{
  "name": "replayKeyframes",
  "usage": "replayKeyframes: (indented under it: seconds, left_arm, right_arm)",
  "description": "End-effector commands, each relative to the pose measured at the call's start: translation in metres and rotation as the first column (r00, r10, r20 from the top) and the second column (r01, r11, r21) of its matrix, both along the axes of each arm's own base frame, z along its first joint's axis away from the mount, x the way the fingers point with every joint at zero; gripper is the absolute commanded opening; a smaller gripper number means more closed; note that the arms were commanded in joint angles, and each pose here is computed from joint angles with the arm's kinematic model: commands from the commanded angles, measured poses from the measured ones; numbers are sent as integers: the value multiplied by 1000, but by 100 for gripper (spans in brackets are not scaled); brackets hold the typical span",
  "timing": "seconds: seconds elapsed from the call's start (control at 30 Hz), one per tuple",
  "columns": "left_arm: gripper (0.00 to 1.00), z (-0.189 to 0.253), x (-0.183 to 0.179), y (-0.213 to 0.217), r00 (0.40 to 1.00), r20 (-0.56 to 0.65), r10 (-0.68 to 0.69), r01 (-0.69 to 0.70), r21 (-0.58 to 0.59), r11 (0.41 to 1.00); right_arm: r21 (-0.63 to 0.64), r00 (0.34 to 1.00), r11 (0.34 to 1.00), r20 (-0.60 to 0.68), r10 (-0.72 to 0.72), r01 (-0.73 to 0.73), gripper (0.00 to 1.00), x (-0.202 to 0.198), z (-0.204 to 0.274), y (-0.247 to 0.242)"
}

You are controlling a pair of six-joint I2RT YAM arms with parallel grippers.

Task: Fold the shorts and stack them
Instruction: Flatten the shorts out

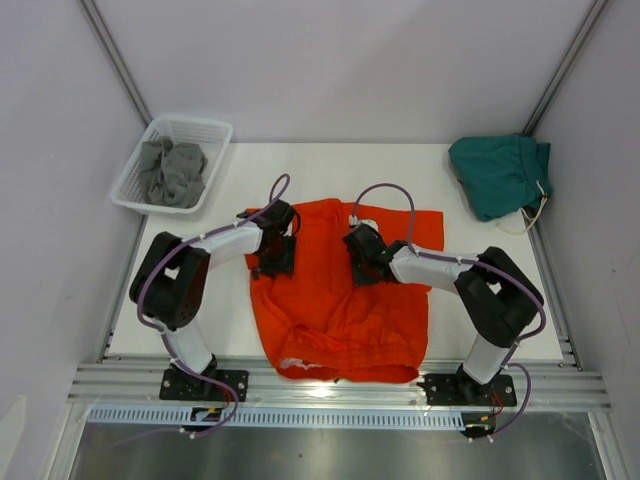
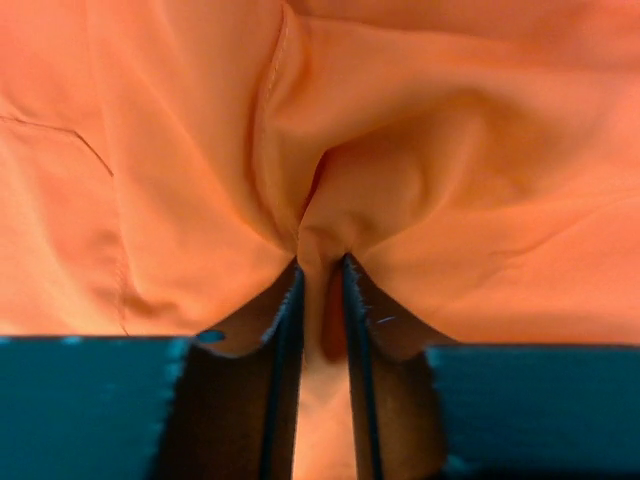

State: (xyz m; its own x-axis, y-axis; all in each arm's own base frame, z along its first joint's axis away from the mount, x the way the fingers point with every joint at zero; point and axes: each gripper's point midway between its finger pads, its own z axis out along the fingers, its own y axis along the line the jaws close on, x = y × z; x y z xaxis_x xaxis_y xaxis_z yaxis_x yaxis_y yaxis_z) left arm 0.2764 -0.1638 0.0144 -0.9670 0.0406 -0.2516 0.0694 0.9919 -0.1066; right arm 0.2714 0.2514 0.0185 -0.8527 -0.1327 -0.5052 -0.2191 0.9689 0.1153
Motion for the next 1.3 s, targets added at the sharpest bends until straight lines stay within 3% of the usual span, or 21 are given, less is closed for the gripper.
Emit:
replayKeyframes:
  seconds: [0.0, 0.03, 0.1, 0.13, 0.17, 0.4, 0.63, 0.67, 0.8, 1.0, 1.1, 1.2, 1.23, 1.27]
  left_arm:
    - [48, -22, 9, -11, 998, -52, -35, 35, 3, 999]
    - [34, -26, 10, -10, 997, -65, -39, 39, 11, 999]
    - [19, -28, 19, -14, 997, -65, -43, 44, 11, 999]
    - [6, -34, 20, -12, 996, -81, -38, 40, 19, 999]
    - [1, -32, 24, -14, 996, -72, -43, 44, 14, 999]
    - [1, -6, 46, -23, 997, -54, -64, 62, -24, 998]
    - [1, 24, 100, -27, 997, -36, -66, 64, -48, 997]
    - [1, 39, 119, -30, 998, 11, -58, 58, -62, 996]
    - [0, 34, 139, -30, 998, -34, -53, 50, -77, 996]
    - [0, 38, 162, -35, 997, -13, -73, 71, -85, 994]
    - [0, 39, 168, -37, 996, -7, -85, 84, -90, 992]
    - [3, 51, 176, -38, 996, 19, -85, 87, -93, 992]
    - [22, 51, 175, -35, 997, 17, -79, 80, -88, 993]
    - [33, 64, 177, -35, 996, 49, -74, 78, -91, 993]
  right_arm:
    - [-8, 999, 1000, -37, 16, -17, 22, 11, -18, 5]
    - [-12, 999, 1000, -44, 5, -6, 22, 16, -23, 2]
    - [-2, 999, 1000, -41, 2, -2, 22, 25, -21, 5]
    - [1, 999, 1000, -40, -12, 12, 22, 32, -22, 1]
    - [3, 999, 1000, -45, -18, 18, 22, 35, -24, -1]
    - [8, 995, 995, -42, -95, 96, 25, 60, -22, -16]
    - [0, 976, 976, -39, -216, 216, 29, 62, -27, -23]
    - [2, 969, 970, -47, -242, 242, 28, 62, -30, -24]
    - [6, 949, 950, -43, -311, 312, 27, 54, -37, -24]
    - [54, 947, 947, 41, -320, 317, 34, 33, -21, 29]
    - [57, 965, 964, 16, -260, 259, 36, 22, -25, 61]
    - [74, 971, 970, 45, -236, 232, 64, 33, -6, 75]
    - [72, 973, 974, 68, -221, 216, 75, 38, 2, 73]
    - [94, 970, 972, 92, -225, 216, 79, 43, 20, 70]
